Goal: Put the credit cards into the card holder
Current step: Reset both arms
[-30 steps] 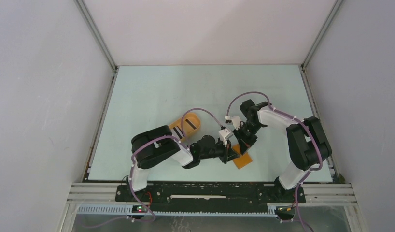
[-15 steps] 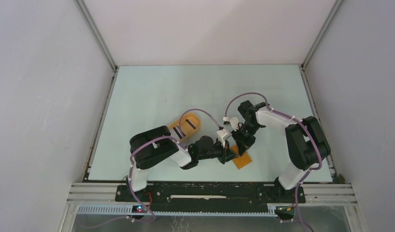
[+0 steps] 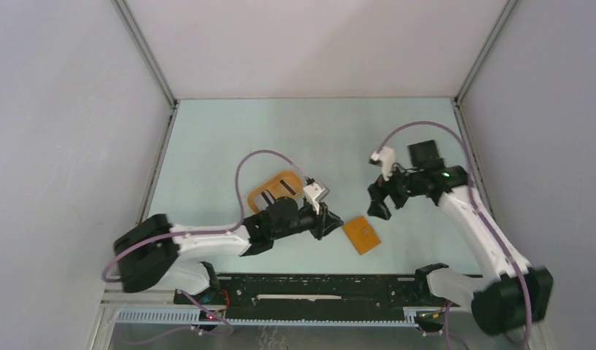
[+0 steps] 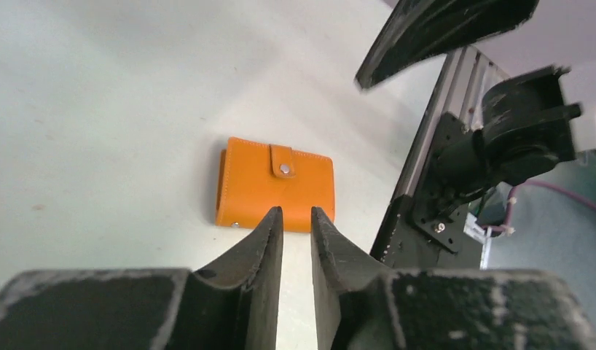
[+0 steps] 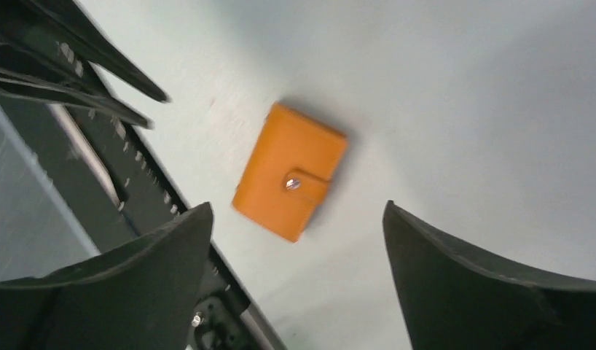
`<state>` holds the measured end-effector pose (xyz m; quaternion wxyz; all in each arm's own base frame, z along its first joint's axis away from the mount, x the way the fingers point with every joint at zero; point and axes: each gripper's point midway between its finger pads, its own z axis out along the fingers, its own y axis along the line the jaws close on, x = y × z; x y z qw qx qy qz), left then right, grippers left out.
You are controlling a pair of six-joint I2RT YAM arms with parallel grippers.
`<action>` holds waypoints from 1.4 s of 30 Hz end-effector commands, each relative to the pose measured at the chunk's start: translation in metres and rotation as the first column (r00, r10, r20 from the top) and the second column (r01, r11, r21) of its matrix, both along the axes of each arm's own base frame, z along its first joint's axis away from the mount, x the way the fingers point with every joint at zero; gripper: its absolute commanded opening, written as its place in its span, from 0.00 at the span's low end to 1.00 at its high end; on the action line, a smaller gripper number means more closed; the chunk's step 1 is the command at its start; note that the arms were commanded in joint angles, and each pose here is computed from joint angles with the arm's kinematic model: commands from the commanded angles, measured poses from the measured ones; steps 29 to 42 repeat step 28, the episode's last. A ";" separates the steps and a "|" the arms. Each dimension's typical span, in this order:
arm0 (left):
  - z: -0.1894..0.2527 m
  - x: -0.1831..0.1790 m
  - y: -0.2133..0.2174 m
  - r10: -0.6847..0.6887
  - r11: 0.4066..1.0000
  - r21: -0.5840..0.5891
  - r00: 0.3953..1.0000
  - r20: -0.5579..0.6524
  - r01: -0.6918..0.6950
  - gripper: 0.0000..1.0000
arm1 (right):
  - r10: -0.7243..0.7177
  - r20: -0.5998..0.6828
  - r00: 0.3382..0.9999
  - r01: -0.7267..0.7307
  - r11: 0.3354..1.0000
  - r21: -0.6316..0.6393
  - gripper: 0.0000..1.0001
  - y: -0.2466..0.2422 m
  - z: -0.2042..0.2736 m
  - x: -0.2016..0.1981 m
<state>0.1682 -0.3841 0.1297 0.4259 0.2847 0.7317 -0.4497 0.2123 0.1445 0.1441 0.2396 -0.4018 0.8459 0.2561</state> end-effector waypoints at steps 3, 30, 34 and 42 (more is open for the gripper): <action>0.075 0.014 0.058 0.096 0.980 0.152 0.975 0.201 -0.128 0.41 | -0.170 0.550 0.818 0.166 0.984 0.058 1.00 -0.053 0.110 0.025; 0.234 -0.022 0.205 0.382 0.918 -0.201 0.895 0.231 -0.341 1.00 | -0.634 0.440 0.636 0.337 0.741 0.581 1.00 -0.052 0.295 -0.040; 0.234 -0.022 0.205 0.382 0.918 -0.201 0.895 0.231 -0.341 1.00 | -0.634 0.440 0.636 0.337 0.741 0.581 1.00 -0.052 0.295 -0.040; 0.234 -0.022 0.205 0.382 0.918 -0.201 0.895 0.231 -0.341 1.00 | -0.634 0.440 0.636 0.337 0.741 0.581 1.00 -0.052 0.295 -0.040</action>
